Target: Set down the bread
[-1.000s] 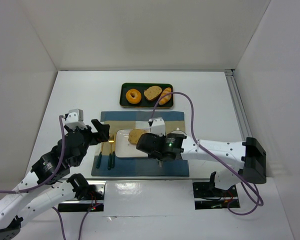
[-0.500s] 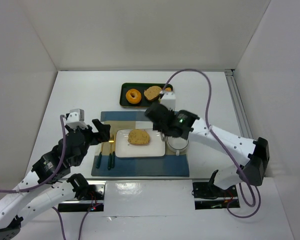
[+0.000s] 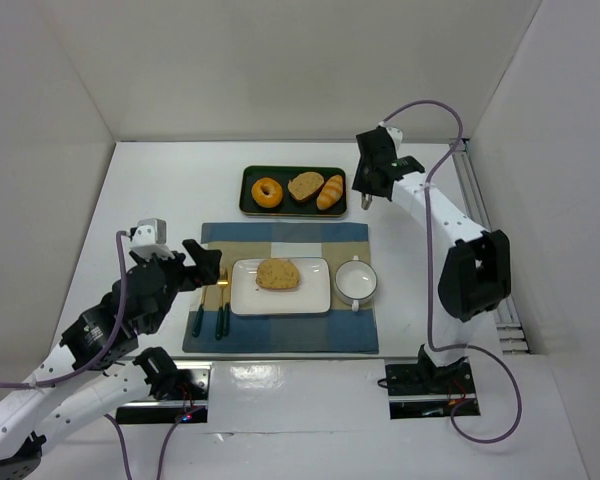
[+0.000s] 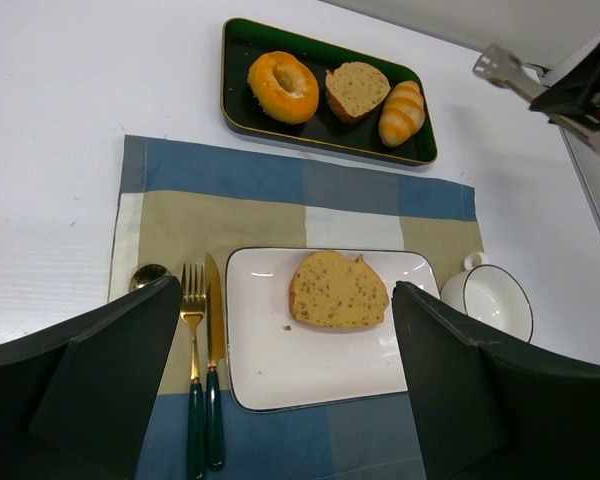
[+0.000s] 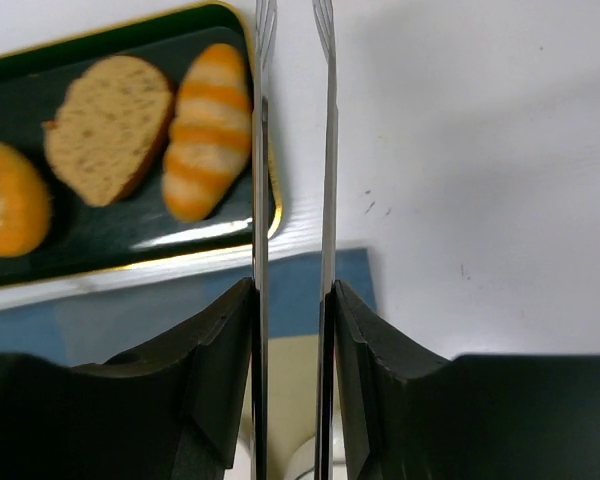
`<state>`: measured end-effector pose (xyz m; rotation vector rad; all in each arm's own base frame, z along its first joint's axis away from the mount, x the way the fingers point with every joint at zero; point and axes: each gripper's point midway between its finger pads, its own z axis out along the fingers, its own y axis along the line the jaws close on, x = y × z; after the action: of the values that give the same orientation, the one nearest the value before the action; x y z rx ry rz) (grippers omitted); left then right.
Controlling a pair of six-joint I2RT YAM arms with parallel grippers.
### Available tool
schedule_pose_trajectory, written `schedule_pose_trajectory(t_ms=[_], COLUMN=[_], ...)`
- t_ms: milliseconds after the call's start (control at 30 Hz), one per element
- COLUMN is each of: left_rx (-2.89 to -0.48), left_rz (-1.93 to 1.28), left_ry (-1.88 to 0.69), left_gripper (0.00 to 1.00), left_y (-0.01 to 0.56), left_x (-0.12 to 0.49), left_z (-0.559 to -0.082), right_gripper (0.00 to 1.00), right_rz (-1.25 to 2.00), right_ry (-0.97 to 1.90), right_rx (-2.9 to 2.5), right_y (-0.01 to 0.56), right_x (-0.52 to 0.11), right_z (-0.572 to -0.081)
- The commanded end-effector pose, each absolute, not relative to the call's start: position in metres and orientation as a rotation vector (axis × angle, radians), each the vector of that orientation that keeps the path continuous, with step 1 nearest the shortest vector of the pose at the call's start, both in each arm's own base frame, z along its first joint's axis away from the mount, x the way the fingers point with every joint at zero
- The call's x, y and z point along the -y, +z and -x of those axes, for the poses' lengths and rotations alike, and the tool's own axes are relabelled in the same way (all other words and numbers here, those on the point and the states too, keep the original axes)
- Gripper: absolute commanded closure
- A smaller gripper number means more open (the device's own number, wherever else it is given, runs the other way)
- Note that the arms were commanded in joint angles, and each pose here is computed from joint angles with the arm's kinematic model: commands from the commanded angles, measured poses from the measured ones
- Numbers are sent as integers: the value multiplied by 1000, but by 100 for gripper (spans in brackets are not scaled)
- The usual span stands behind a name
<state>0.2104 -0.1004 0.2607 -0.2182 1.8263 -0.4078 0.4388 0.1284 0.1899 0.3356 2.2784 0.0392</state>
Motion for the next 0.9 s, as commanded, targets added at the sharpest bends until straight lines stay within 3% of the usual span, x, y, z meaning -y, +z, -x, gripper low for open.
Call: schedule_pose_trajectory(t_ms=[0,367,867], left_rx=[-1786,-1766,-1758], left_rz=[238,226,213], left_ry=[-466,-495,-489], left_gripper=[0,0,0], left_y=[274,281,283], left_x=[107,114,114], left_z=[-214,-216,-217], right_gripper=[57,57,56], right_rz=[-333,-448,-445], right_ry=[105,2,-19], right_rx=[-2250,-2342,-2547], right_y=[183,114,38], right_x=[-119,-68,-51], right_z=[-469,-493,-469])
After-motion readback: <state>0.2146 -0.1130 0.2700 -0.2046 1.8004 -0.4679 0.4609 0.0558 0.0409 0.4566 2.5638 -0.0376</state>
